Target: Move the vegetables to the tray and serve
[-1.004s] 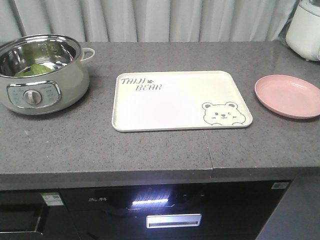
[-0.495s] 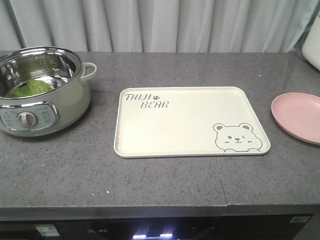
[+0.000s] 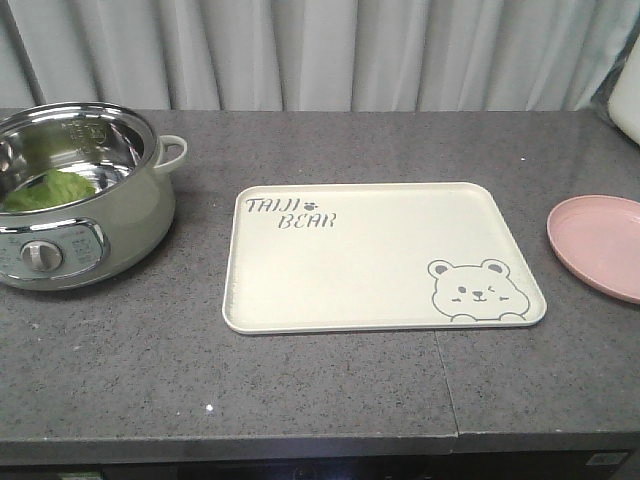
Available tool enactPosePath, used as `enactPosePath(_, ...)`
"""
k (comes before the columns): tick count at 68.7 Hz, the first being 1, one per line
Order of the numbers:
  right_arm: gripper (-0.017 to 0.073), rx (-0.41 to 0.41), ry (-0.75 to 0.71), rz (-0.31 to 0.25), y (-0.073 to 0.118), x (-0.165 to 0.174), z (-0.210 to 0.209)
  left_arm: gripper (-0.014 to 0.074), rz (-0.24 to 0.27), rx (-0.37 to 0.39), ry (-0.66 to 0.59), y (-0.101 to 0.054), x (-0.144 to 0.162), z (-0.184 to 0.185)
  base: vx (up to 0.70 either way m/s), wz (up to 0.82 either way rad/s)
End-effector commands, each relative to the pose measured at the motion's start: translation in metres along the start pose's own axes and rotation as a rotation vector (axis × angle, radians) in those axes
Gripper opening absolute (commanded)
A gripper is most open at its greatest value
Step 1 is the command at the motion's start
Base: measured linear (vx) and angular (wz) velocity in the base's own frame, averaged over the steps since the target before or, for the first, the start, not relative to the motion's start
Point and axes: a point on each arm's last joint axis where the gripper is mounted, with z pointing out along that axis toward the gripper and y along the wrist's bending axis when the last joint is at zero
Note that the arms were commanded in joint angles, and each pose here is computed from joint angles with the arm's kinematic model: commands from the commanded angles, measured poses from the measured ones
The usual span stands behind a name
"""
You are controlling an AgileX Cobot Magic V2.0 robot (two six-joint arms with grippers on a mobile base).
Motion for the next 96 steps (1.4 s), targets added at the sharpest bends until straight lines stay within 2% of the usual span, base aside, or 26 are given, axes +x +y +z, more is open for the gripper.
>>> enactPosePath(1, -0.0006, 0.003, -0.067, -0.015, -0.0003, -0.0020, -0.0002, -0.0006, -0.012, 0.004, -0.064, 0.0000, 0.0015, 0.0000, 0.02, 0.00)
enactPosePath(96, -0.0006, 0.003, -0.067, -0.015, -0.0003, -0.0020, -0.0002, -0.0006, -0.012, 0.005, -0.066, 0.0000, 0.0013, 0.0000, 0.01, 0.00)
